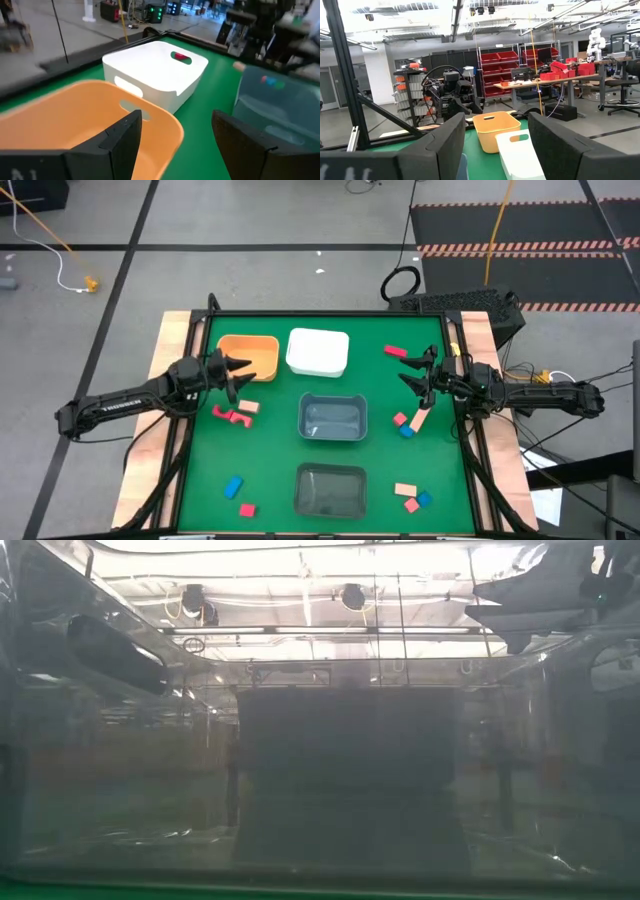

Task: Sort & place blocks by color
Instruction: Put the top left brown wooden block into the yellow bin

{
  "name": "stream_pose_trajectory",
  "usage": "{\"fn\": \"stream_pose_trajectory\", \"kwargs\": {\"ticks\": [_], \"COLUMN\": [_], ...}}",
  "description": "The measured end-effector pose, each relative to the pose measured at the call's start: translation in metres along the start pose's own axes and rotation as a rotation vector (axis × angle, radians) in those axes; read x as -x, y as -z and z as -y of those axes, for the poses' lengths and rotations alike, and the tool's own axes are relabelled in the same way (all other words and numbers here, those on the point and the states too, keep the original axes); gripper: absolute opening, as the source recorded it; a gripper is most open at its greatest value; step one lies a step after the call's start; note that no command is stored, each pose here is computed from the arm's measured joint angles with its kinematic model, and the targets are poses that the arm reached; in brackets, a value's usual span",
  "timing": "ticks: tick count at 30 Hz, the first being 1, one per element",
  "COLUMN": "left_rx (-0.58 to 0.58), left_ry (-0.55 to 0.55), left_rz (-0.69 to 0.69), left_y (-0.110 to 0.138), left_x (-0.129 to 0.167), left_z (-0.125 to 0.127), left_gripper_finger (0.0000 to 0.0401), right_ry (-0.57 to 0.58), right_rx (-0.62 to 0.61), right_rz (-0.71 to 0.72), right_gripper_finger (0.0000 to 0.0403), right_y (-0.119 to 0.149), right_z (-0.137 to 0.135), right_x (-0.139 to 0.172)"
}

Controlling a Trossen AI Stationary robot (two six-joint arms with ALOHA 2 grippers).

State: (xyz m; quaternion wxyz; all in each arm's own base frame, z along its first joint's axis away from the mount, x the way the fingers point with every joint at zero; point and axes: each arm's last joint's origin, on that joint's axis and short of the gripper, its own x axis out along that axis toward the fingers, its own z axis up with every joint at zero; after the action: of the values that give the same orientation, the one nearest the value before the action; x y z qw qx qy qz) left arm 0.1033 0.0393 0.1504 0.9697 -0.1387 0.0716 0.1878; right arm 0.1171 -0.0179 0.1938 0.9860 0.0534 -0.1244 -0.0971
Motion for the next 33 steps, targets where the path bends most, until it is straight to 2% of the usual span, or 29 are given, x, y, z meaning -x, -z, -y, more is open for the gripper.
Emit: {"fn": "stream_pose_trajectory", "kwargs": {"ticks": [7, 11, 18, 22, 26, 30, 33], "left_rx": [0.21, 0.275, 0.294, 0.329, 0.328, 0.257, 0.186], "left_ry": [-0.023, -0.002, 0.064, 0.141, 0.224, 0.259, 0.259], "left_rz": [0.004, 0.02, 0.151, 0.257, 0.292, 0.322, 0.295], "left_y": [0.0, -0.002, -0.015, -0.027, -0.036, -0.054, -0.065], "left_x": [0.0, 0.0, 0.001, 0.004, 0.007, 0.012, 0.014], "left_z": [-0.001, 0.0, 0.004, 0.008, 0.012, 0.02, 0.026], "left_gripper_finger": [0.0241, 0.0241, 0.0241, 0.0241, 0.0241, 0.0241, 0.0241], "right_ry": [0.0, 0.0, 0.0, 0.0, 0.0, 0.0, 0.0], "right_rx": [0.0, 0.0, 0.0, 0.0, 0.0, 0.0, 0.0], "right_rz": [0.0, 0.0, 0.0, 0.0, 0.0, 0.0, 0.0], "right_gripper_finger": [0.021, 0.021, 0.021, 0.021, 0.021, 0.021, 0.021], "right_y": [0.0, 0.0, 0.0, 0.0, 0.0, 0.0, 0.0], "right_z": [0.0, 0.0, 0.0, 0.0, 0.0, 0.0, 0.0], "right_x": [0.0, 0.0, 0.0, 0.0, 0.0, 0.0, 0.0]}}
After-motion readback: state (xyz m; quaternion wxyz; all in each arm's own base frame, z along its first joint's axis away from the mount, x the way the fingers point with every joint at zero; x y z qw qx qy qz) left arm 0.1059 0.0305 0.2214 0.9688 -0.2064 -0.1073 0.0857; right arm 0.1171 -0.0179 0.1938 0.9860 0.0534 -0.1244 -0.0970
